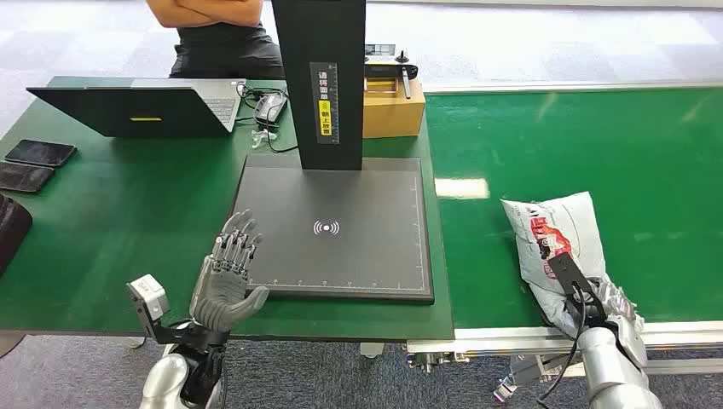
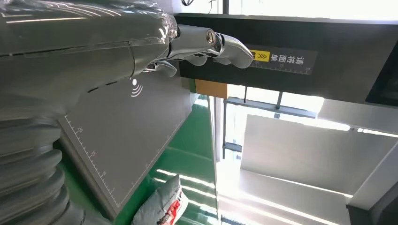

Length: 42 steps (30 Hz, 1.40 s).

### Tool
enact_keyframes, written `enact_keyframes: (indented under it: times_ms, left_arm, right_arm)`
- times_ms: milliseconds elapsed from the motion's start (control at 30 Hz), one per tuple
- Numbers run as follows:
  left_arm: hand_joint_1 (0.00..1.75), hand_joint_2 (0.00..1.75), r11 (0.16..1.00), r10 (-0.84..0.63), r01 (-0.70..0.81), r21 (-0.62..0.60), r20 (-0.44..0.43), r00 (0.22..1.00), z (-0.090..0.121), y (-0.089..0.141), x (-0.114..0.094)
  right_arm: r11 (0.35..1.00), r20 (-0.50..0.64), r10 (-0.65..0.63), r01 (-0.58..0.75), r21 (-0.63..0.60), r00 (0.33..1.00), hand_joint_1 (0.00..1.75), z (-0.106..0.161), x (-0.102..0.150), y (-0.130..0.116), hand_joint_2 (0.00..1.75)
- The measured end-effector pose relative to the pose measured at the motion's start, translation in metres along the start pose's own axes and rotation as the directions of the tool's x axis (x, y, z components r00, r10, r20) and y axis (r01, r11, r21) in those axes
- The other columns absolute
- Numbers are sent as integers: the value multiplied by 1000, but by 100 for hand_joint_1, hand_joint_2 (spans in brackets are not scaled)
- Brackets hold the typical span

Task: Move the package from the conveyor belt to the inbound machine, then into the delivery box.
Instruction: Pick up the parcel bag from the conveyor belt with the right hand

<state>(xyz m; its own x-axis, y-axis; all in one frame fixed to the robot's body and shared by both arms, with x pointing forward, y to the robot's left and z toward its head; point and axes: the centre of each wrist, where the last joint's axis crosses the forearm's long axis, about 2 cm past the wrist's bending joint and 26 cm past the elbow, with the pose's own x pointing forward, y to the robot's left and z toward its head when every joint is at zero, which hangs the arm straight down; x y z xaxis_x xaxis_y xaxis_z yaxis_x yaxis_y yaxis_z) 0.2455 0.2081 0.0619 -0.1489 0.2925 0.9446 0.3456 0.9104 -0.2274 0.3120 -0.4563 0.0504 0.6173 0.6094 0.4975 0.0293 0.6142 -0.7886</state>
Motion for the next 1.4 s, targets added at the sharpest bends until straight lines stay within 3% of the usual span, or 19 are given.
enact_keyframes:
  times_ms: [567,767,867,1000,1400]
  left_arm:
    - [0,175,1000,-2,2,16,-9,1000,4,1,-1]
    - [0,175,1000,-1,1,25,-5,1000,9,1,-1]
    - [0,175,1000,0,0,28,3,1000,10,-1,1]
    - [0,175,1000,-2,2,27,13,1000,9,-1,3]
    - [0,175,1000,1,-2,28,25,1000,6,0,5]
  right_arm:
    - [999,94,-40,39,16,995,175,3,17,7,175]
    - [990,280,-21,59,-128,960,175,14,19,14,175]
    - [957,413,19,103,-271,910,175,26,25,14,175]
    - [864,543,90,206,-460,835,175,46,38,8,175]
    - [707,706,210,393,-587,677,175,94,76,-12,175]
